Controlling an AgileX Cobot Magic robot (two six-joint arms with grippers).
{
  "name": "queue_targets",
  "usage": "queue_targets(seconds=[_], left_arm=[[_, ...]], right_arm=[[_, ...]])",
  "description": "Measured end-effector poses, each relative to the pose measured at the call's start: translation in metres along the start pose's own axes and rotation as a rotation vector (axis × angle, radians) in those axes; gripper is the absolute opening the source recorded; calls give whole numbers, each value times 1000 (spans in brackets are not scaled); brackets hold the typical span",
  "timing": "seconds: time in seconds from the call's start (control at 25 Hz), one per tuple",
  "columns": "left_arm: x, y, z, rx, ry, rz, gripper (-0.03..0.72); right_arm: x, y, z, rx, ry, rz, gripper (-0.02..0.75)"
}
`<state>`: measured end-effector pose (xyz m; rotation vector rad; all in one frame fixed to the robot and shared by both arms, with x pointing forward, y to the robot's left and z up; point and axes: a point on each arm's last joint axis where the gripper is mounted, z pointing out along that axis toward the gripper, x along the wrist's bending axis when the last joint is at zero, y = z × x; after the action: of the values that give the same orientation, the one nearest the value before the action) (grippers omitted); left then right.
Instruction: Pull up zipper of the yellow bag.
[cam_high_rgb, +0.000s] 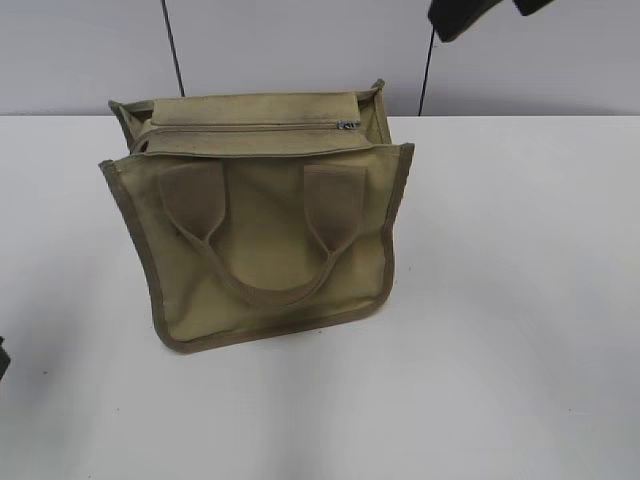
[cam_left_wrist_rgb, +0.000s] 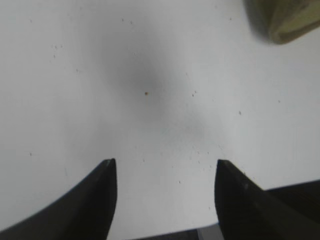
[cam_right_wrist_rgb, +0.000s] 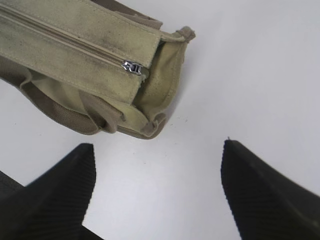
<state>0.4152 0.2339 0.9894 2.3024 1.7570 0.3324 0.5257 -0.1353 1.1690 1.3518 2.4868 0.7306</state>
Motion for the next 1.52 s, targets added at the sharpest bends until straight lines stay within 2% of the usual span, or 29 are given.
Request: queue_targets(seconds=[0.12,0.32,0.48,0.68,0.8,0.92,1.16,1.32,1.52], left_arm=[[0,-14,-19,22,-34,-39,461],[5,-51,-64,-20,-80,-74,461],[12,-89,-99,-174,-116,-86,461],[19,-130,-126,-428,-159,-82,461],[22,-151,-134,-558,-164,-32,461],[24,-162,-137,-630,-151,33,461],[23,-162,-131,-642,-143,68,461],[23,-156,-131,-706,-147,69,461],[21,-152,-126,-735,-149,68,461]], right_arm=[[2,-23,-22,-13,-9,-6,595],[9,-96,-44,29,-8,13,595],[14,-161,-62,15,-9,16,595],[21,-236,-88,-120,-16,6,595],[23,-271,-89,-176,-18,3,595],[24,-298,-85,-226,-21,-1,594],[24,-332,-60,-219,-21,-1,585],[23,-334,-57,-214,-21,0,585],[22,-330,-48,-275,-32,-2,585]])
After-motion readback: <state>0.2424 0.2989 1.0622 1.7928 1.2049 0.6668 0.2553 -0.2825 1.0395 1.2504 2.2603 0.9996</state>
